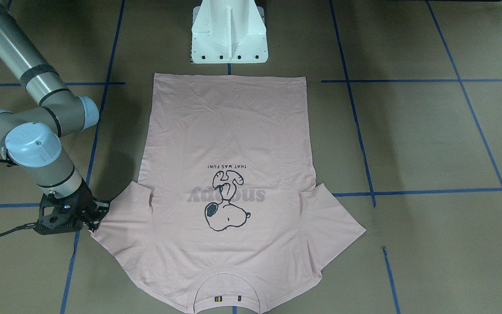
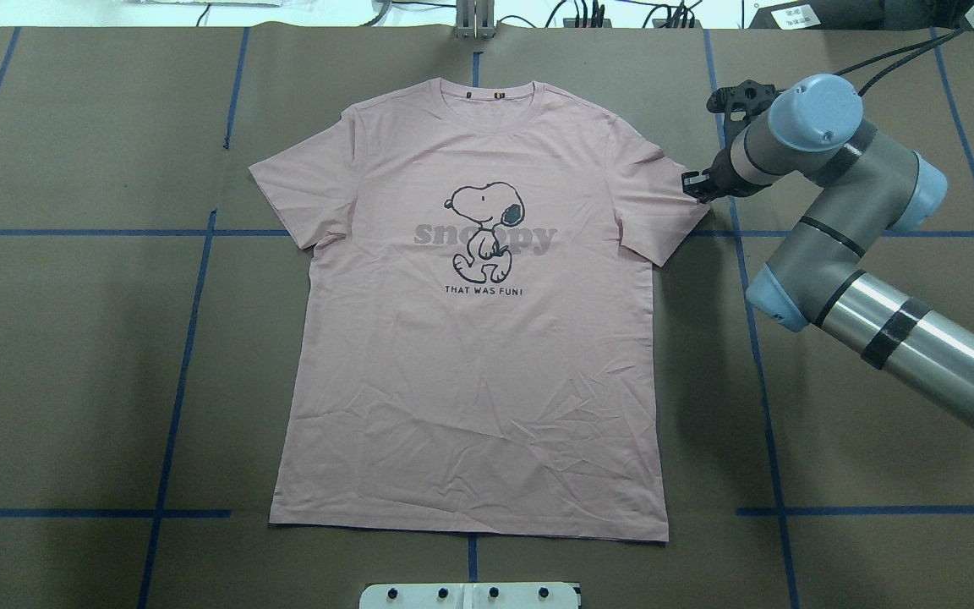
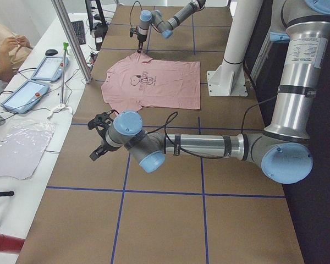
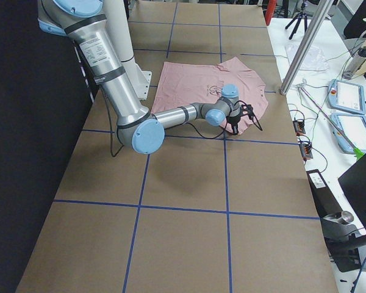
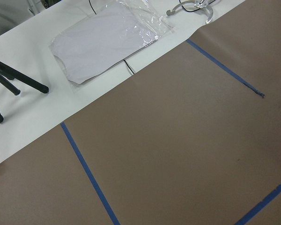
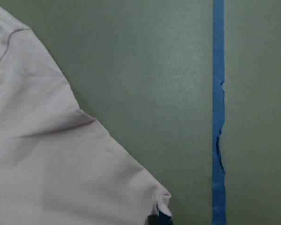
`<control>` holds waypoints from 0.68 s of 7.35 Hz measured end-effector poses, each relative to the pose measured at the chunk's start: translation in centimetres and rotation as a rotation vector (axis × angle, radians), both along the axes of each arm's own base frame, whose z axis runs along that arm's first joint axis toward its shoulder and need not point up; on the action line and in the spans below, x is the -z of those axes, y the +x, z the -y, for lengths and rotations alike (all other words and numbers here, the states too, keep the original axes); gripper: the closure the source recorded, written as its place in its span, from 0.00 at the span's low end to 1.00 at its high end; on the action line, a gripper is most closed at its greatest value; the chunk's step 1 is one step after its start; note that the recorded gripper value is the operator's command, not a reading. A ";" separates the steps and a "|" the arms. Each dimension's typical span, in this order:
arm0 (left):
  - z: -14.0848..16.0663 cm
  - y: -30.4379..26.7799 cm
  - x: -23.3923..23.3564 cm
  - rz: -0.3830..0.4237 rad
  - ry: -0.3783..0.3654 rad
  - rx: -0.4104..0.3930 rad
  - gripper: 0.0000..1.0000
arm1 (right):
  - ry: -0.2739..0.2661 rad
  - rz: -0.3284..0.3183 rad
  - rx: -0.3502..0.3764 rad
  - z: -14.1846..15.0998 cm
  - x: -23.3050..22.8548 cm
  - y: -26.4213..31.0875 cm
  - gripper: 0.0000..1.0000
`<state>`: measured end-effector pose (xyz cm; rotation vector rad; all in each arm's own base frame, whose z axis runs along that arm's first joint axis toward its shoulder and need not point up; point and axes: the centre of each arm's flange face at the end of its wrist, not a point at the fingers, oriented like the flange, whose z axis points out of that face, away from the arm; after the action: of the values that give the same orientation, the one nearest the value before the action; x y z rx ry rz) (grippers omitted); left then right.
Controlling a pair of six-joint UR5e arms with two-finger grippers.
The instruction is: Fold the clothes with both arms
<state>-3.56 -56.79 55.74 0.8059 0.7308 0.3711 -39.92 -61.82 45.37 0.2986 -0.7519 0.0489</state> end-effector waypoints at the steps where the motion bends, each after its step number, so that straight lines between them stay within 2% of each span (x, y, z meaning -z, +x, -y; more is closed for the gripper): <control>1: 0.0 0.0 -0.1 0.000 -0.003 0.000 0.00 | -0.002 -0.008 -0.011 0.1 1.6 0.1 1.00; 3: 0.0 0.0 -0.2 0.000 -0.005 0.000 0.00 | -0.038 -0.055 -0.065 0.7 8.1 -1.3 1.00; 5: 0.0 0.0 -0.3 -0.001 -0.007 0.001 0.00 | -0.046 -0.093 -0.143 0.0 14.1 -6.7 1.00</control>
<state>-3.55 -56.80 56.03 0.7995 0.7323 0.3669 -46.62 -61.84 31.24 0.3082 -0.6358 0.1862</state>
